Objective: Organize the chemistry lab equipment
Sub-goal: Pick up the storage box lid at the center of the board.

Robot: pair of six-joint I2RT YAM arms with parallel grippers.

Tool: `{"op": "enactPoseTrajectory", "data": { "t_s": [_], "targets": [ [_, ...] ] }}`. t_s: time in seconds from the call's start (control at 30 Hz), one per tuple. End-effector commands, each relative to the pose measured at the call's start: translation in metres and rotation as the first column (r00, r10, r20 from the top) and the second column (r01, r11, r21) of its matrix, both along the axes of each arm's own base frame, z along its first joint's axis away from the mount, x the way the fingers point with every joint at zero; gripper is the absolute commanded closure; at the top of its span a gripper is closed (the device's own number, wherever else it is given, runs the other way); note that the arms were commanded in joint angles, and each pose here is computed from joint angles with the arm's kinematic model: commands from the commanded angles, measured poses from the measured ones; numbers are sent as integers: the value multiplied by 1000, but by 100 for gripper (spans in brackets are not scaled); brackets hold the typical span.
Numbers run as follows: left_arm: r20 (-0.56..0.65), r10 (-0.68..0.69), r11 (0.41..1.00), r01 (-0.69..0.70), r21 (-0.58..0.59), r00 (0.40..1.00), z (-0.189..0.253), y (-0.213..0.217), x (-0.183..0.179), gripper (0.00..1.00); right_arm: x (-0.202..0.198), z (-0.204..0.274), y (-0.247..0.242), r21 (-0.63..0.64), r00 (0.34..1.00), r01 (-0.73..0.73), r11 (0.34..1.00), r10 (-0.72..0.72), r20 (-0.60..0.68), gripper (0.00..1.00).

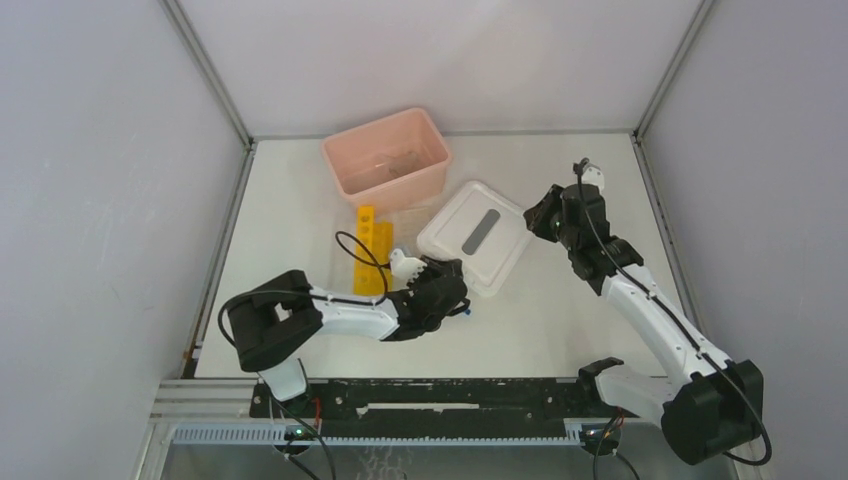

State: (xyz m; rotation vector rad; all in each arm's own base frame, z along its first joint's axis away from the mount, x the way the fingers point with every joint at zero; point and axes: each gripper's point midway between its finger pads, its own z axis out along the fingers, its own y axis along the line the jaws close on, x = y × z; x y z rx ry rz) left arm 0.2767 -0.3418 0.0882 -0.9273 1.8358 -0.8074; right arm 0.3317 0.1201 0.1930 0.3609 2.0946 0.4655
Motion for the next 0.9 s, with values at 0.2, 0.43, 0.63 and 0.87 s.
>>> {"op": "enactPoseTrajectory", "data": {
  "t_s": [0.2, 0.43, 0.63, 0.87],
  "targets": [
    [145, -21, 996, 8, 92, 989, 47, 16, -2, 100, -3, 30, -20, -1, 992, 82, 997, -81, 97, 71],
    [225, -105, 986, 73, 147, 969, 76, 5, -2, 100, -5, 35, -24, 3, 989, 104, 995, -104, 109, 71],
    [287, -128, 978, 72, 197, 949, 100, 8, 0, 100, -6, 42, -26, 11, 984, 119, 993, -119, 132, 71],
    [365, -144, 964, 47, 263, 920, 126, 15, 3, 100, -4, 44, -27, 12, 981, 129, 992, -130, 142, 71]
  ]
}}
